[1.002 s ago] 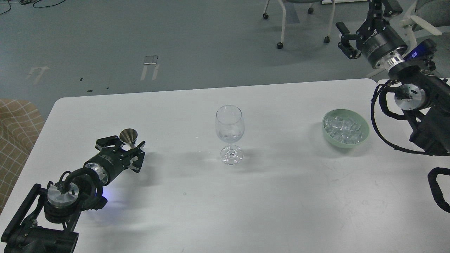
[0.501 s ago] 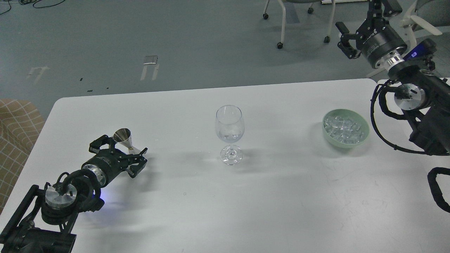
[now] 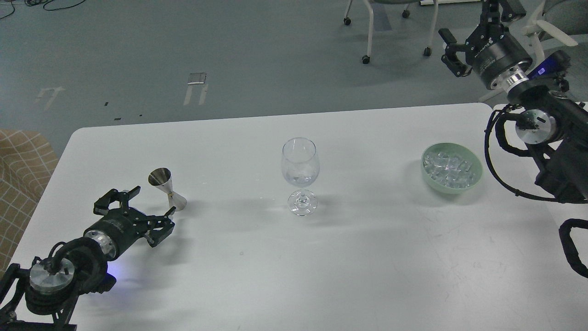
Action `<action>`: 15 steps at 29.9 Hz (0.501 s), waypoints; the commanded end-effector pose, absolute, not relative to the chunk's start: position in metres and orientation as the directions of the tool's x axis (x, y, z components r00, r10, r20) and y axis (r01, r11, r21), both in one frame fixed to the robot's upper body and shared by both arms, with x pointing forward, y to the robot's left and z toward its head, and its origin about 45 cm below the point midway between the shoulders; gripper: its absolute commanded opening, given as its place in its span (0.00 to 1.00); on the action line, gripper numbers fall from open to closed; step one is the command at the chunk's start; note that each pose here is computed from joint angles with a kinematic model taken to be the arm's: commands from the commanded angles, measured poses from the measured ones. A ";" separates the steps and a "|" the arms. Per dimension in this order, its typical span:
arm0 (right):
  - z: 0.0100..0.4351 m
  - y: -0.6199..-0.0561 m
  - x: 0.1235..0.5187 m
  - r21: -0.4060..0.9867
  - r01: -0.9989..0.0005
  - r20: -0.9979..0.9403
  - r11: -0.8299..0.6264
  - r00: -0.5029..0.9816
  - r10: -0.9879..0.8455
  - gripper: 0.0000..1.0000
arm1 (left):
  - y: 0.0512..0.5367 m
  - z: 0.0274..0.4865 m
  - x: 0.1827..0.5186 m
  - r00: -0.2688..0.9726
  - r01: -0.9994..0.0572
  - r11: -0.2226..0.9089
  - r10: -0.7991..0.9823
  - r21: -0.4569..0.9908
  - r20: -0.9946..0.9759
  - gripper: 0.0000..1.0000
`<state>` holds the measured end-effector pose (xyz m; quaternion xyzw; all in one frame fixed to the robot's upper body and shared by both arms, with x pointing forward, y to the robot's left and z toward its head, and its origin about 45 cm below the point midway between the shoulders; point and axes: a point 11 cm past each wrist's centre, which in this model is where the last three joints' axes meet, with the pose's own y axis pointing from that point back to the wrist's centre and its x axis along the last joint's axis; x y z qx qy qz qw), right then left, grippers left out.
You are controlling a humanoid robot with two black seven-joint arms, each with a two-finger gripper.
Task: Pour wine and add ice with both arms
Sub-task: 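Open the left gripper and raise the left arm away from the jigger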
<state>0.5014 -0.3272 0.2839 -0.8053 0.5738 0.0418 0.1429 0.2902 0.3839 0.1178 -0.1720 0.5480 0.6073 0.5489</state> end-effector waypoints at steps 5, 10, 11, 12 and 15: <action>0.284 -0.327 0.501 -0.182 -0.936 -0.231 -0.300 0.337 -0.913 1.00 | 0.417 0.129 0.268 -0.302 -0.882 0.175 0.504 0.438 -0.809 0.98; 0.283 -0.327 0.501 -0.181 -0.936 -0.232 -0.301 0.338 -0.912 1.00 | 0.439 0.157 0.270 -0.148 -0.932 0.187 0.589 0.311 -0.795 0.98; 0.283 -0.327 0.501 -0.181 -0.936 -0.232 -0.301 0.338 -0.912 1.00 | 0.445 0.166 0.270 -0.102 -0.940 0.196 0.618 0.279 -0.780 0.98; 0.283 -0.327 0.501 -0.181 -0.936 -0.232 -0.301 0.338 -0.912 1.00 | 0.451 0.175 0.271 -0.065 -0.947 0.200 0.646 0.251 -0.760 0.98; 0.286 -0.327 0.502 -0.186 -0.935 -0.229 -0.301 0.339 -0.913 1.00 | 0.463 0.198 0.276 0.019 -0.952 0.220 0.732 0.211 -0.681 0.98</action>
